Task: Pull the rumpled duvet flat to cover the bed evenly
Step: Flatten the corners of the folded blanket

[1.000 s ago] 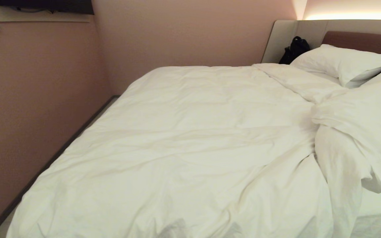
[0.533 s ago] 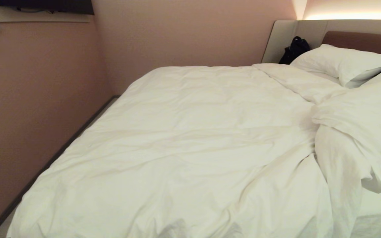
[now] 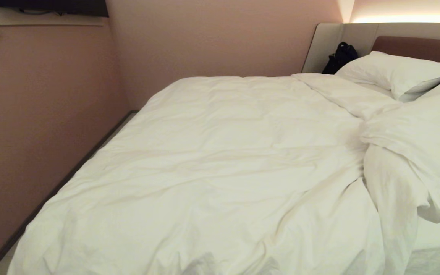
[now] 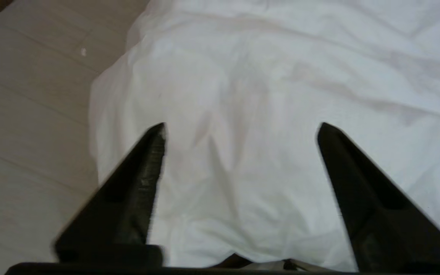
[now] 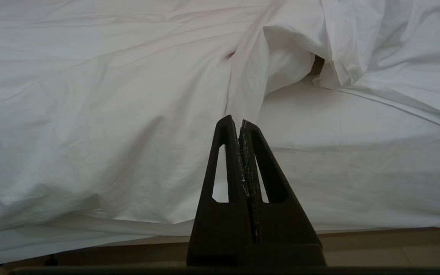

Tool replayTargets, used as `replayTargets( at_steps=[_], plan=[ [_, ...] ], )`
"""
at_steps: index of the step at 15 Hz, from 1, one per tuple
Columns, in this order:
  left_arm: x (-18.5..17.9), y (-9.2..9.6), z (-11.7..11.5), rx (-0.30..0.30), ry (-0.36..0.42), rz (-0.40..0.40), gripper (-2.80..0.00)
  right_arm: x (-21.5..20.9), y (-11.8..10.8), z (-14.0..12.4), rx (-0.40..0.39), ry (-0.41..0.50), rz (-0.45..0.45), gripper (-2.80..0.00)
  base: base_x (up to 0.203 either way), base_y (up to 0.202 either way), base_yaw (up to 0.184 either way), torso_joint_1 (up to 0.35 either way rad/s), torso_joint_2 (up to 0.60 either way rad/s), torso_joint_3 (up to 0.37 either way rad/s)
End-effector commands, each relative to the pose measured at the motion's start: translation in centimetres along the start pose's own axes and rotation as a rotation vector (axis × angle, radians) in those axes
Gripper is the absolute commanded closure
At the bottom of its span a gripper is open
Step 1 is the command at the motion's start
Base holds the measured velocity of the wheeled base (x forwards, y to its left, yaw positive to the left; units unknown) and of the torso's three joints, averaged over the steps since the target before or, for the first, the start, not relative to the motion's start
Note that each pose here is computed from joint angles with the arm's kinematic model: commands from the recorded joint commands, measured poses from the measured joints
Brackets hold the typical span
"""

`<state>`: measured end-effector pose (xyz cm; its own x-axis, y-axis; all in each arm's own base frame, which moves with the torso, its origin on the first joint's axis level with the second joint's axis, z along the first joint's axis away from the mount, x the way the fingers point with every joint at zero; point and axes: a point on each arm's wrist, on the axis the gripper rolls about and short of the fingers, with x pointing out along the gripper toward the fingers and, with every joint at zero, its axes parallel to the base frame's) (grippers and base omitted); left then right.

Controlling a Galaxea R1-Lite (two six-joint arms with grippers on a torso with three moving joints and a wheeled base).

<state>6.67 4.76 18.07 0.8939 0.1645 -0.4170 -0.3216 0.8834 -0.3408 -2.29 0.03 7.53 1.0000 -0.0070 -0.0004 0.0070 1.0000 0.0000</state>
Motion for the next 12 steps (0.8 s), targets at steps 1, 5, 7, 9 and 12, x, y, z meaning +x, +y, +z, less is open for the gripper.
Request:
replayTargets(
  at_steps=[1,5,7,9,12],
  plan=[
    [2.2,0.7,1.2,-0.01,0.049,-0.028,0.0,0.0,0.0,0.0,0.0,0.001,0.001,0.0,0.0,0.0,0.0,0.0,0.0,0.0],
    [4.5,1.0,1.0,0.082,0.122,-0.085,0.0,0.0,0.0,0.0,0.0,0.001,0.001,0.0,0.0,0.0,0.0,0.0,0.0,0.0],
    [6.4,1.7,0.3,0.108,0.225,-0.095,0.0,0.0,0.0,0.0,0.0,0.001,0.001,0.0,0.0,0.0,0.0,0.0,0.0,0.0],
    [9.3,2.9,-0.2,0.087,0.344,-0.09,0.0,0.0,0.0,0.0,0.0,0.001,0.001,0.0,0.0,0.0,0.0,0.0,0.0,0.0],
    [13.2,4.8,-1.0,0.059,0.442,-0.061,0.0,0.0,0.0,0.0,0.0,0.001,0.001,0.0,0.0,0.0,0.0,0.0,0.0,0.0]
  ],
)
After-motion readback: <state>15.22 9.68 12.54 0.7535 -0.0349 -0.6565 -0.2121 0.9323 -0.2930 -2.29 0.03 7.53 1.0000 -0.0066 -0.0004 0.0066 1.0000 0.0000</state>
